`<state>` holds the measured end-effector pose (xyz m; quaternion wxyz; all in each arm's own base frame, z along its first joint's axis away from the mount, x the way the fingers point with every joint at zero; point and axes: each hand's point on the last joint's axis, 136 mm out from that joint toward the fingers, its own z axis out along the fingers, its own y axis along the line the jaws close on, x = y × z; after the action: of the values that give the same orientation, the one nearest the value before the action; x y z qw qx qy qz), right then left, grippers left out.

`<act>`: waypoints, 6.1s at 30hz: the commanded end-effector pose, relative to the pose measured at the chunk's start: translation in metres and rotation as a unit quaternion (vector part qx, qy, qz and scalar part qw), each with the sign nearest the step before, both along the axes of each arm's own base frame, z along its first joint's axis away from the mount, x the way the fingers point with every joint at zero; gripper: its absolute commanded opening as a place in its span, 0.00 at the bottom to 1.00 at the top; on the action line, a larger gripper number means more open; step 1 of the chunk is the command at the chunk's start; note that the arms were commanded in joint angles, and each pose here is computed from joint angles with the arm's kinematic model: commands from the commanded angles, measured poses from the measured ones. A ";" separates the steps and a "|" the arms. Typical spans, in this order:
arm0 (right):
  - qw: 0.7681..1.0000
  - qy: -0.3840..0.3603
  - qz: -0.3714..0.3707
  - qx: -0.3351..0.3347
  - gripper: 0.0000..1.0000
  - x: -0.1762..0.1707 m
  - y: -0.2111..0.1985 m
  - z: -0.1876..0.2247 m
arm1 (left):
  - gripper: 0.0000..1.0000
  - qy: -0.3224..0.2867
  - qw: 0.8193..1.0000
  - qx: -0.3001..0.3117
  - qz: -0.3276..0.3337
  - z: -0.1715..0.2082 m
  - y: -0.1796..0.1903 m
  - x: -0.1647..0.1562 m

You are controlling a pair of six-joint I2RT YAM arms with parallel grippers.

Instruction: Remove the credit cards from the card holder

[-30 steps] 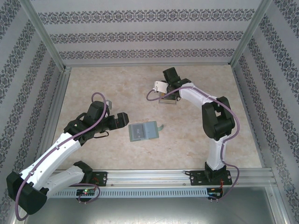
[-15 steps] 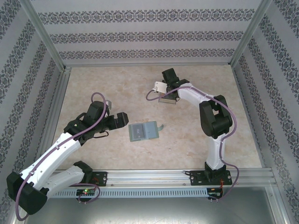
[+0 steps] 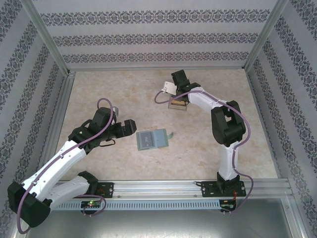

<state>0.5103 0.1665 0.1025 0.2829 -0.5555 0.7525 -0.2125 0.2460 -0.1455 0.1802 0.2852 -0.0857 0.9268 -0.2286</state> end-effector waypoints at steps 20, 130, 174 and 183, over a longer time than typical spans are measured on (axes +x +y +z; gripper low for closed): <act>0.997 0.044 -0.018 0.067 0.40 -0.017 0.003 0.003 | 1.00 0.007 1.000 -0.003 0.002 -0.008 0.004 -0.003; 0.778 0.333 -0.389 0.363 0.27 -0.267 0.089 -0.090 | 0.57 0.194 0.978 -0.075 -0.032 -0.132 -0.070 0.020; 0.778 0.348 -0.391 0.347 0.20 -0.283 0.107 -0.102 | 0.55 0.198 0.977 -0.058 -0.045 -0.143 -0.071 0.018; 0.778 0.351 -0.391 0.345 0.20 -0.285 0.107 -0.103 | 0.55 0.190 0.981 -0.032 -0.029 -0.140 -0.059 0.017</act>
<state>0.2387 0.2756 0.0160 0.0964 -0.1131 0.9696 0.1945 0.2680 -0.2113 0.0406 0.0871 -0.1165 0.9531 -0.2654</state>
